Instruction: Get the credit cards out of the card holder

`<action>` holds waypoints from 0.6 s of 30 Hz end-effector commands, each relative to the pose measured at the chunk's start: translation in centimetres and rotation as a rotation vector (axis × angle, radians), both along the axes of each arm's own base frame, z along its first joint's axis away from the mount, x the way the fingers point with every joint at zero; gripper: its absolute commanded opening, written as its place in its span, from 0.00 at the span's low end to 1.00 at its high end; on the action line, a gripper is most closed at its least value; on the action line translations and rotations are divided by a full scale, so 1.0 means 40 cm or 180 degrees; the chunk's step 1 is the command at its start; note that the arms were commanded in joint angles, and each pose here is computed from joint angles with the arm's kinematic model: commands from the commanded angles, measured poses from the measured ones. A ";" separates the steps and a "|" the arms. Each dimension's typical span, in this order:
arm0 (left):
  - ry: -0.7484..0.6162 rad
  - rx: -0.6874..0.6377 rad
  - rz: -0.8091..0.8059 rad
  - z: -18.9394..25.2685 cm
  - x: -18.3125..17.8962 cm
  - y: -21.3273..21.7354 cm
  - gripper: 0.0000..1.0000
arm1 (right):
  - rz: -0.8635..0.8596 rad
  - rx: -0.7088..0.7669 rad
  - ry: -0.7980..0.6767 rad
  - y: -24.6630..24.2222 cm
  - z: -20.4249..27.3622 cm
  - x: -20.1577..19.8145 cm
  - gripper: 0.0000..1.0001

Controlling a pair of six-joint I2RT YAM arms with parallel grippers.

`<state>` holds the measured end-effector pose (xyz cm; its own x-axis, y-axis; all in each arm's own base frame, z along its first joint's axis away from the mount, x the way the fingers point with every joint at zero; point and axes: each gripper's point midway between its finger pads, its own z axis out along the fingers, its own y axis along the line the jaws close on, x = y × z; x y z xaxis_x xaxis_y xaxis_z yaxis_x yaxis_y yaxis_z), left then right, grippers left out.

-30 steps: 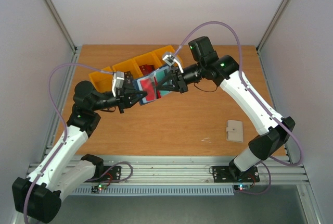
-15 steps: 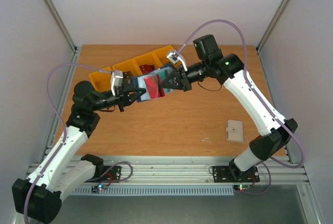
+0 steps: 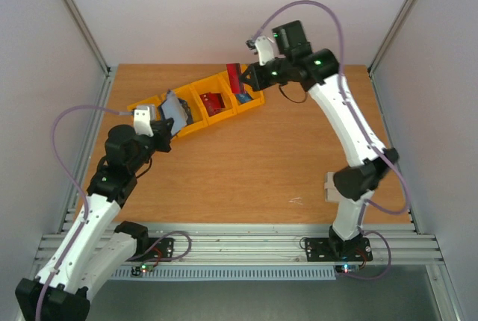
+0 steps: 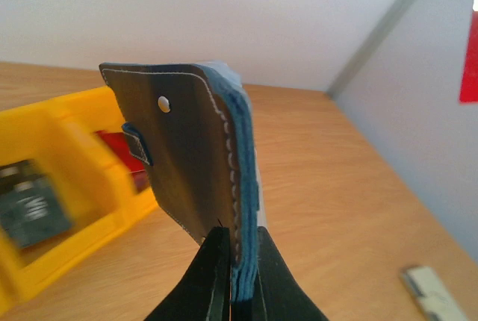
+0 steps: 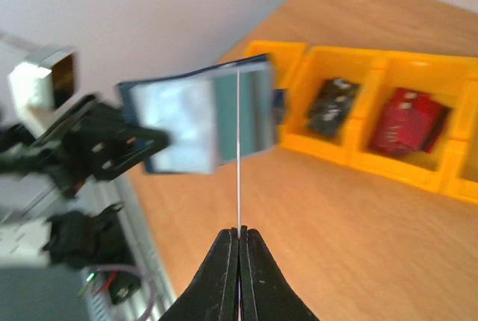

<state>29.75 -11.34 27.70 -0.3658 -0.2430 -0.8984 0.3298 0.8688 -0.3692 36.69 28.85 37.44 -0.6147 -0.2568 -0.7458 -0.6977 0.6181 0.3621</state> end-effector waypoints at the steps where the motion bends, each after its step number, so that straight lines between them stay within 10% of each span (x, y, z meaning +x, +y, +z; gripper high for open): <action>1: -0.0301 0.0160 0.0657 0.042 -0.005 0.108 0.00 | -0.0806 -0.0667 0.0052 0.010 -0.117 0.127 0.01; 18: -0.0223 0.0106 0.1015 -0.065 -0.047 0.180 0.00 | -0.1177 -0.1382 -0.0568 0.214 -0.477 0.398 0.01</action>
